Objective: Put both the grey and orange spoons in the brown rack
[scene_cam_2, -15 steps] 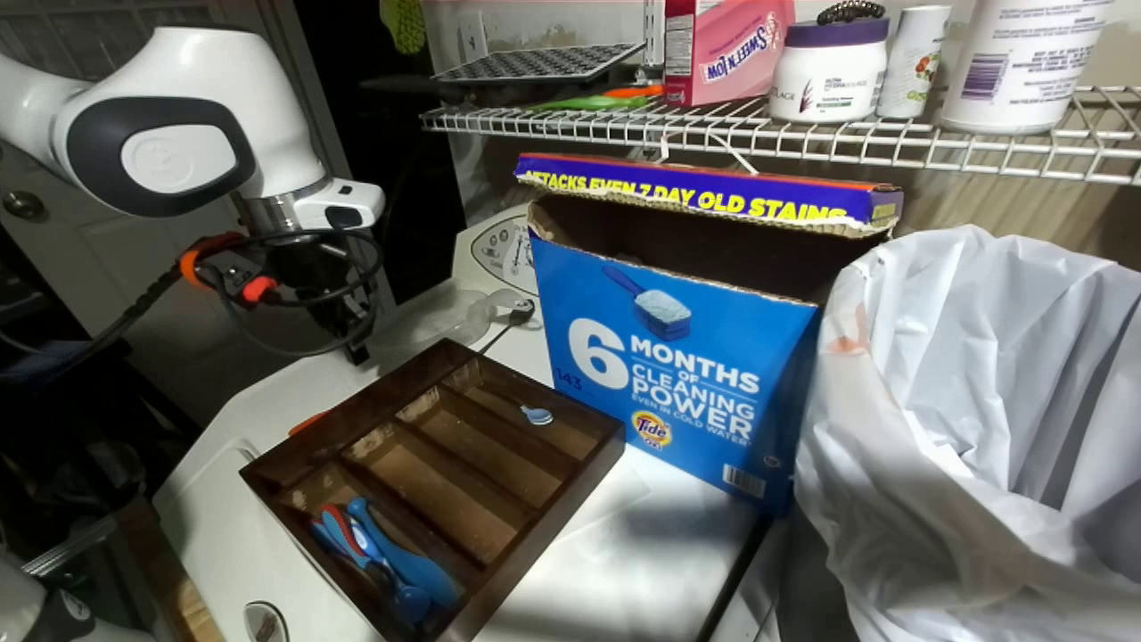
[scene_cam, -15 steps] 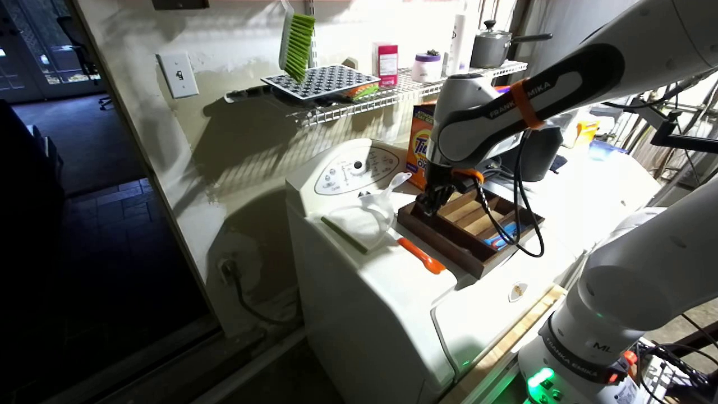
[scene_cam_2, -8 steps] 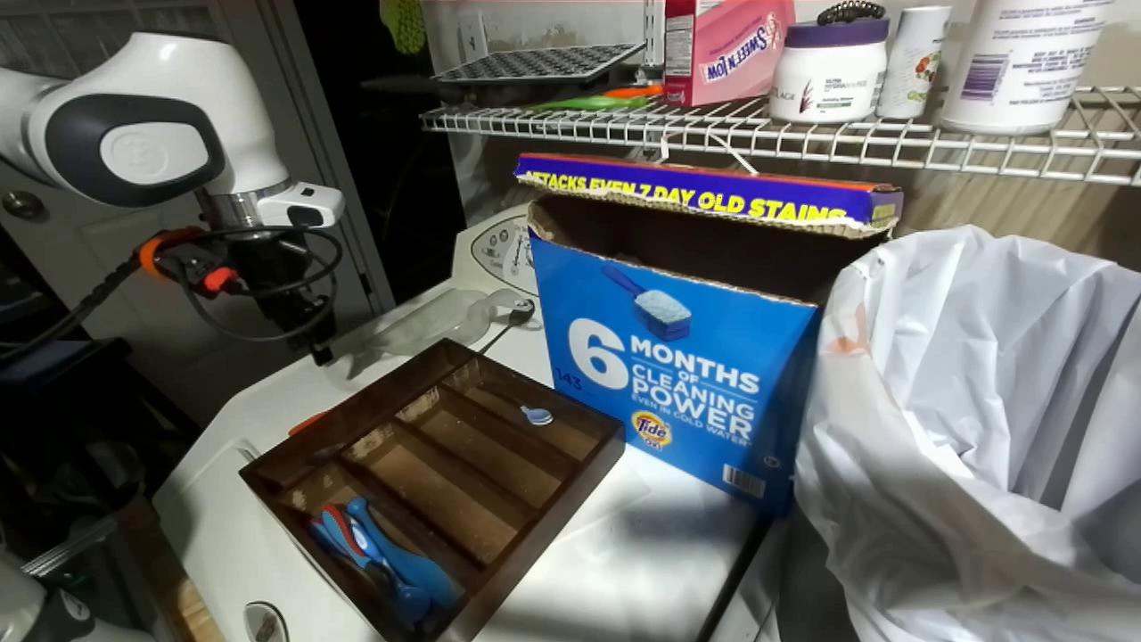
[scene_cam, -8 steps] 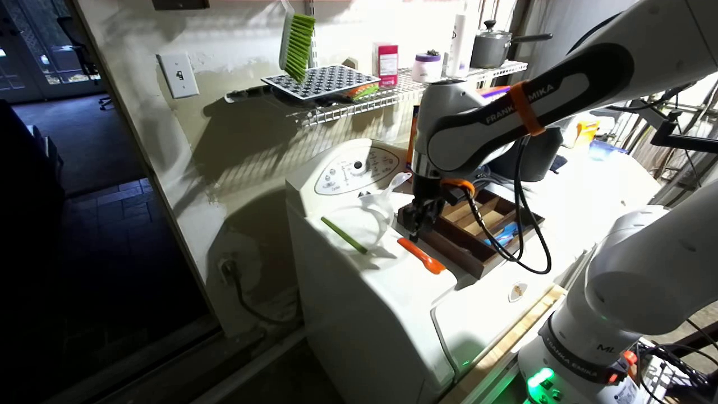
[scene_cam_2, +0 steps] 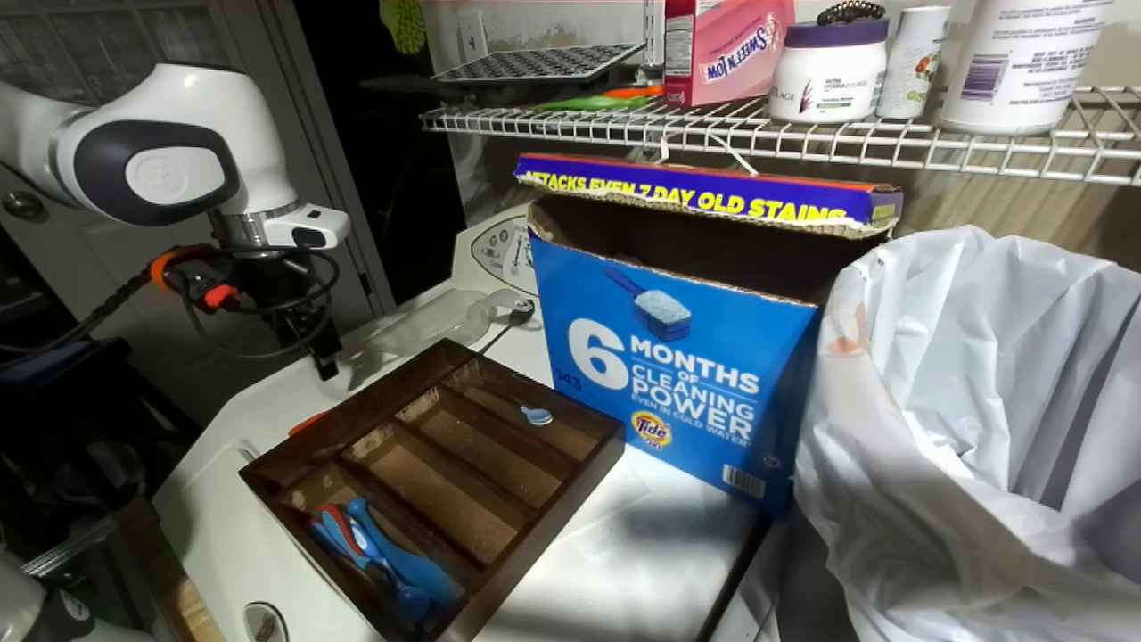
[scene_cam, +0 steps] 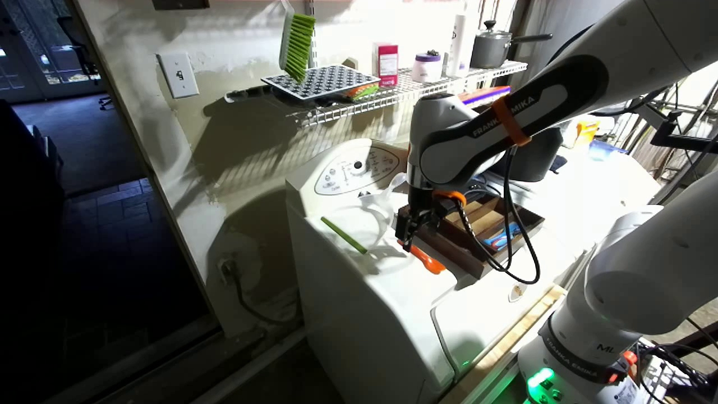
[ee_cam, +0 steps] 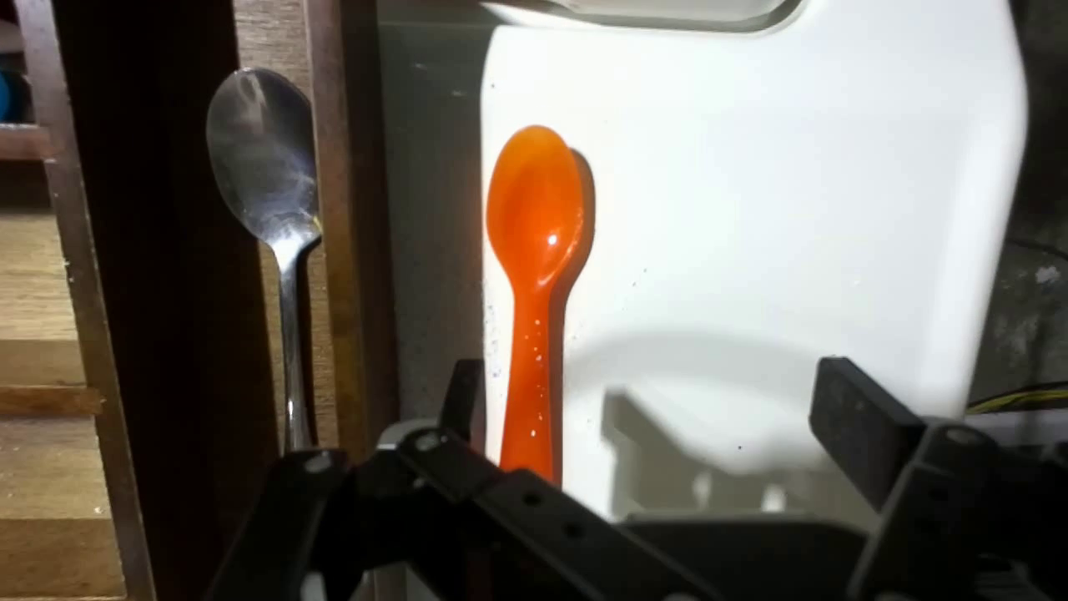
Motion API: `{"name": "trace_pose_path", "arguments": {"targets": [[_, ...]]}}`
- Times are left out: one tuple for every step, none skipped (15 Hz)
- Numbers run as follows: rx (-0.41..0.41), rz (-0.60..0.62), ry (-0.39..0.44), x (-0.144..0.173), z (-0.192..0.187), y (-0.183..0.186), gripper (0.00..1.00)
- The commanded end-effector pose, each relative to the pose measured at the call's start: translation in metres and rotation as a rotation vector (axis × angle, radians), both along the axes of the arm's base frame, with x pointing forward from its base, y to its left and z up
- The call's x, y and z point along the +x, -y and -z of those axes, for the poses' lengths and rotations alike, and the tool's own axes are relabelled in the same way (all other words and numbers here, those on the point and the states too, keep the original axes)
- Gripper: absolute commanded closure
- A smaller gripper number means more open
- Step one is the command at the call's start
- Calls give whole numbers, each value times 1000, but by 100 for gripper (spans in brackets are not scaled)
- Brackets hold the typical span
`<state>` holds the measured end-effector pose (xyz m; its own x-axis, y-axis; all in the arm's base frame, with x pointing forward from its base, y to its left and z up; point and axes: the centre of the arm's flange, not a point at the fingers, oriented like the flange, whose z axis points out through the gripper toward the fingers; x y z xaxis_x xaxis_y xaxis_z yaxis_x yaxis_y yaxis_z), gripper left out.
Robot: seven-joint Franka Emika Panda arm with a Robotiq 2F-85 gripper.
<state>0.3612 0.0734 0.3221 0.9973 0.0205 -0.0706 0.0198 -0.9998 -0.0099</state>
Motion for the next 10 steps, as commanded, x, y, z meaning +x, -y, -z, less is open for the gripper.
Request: {"name": "trace_pose_path", "arguments": {"targets": [[-15, 47, -18, 6, 28, -2, 0], [-22, 58, -23, 7, 34, -1, 0], [-28, 67, -25, 8, 39, -1, 0], [-30, 74, -27, 9, 44, 0, 0], [-36, 83, -27, 9, 49, 1, 9], [-40, 89, -26, 10, 52, 2, 24], [-43, 96, -28, 11, 56, 3, 34], [-44, 101, -31, 13, 60, 4, 41], [-46, 104, -33, 14, 63, 5, 48], [-47, 107, -34, 14, 66, 5, 19]]}}
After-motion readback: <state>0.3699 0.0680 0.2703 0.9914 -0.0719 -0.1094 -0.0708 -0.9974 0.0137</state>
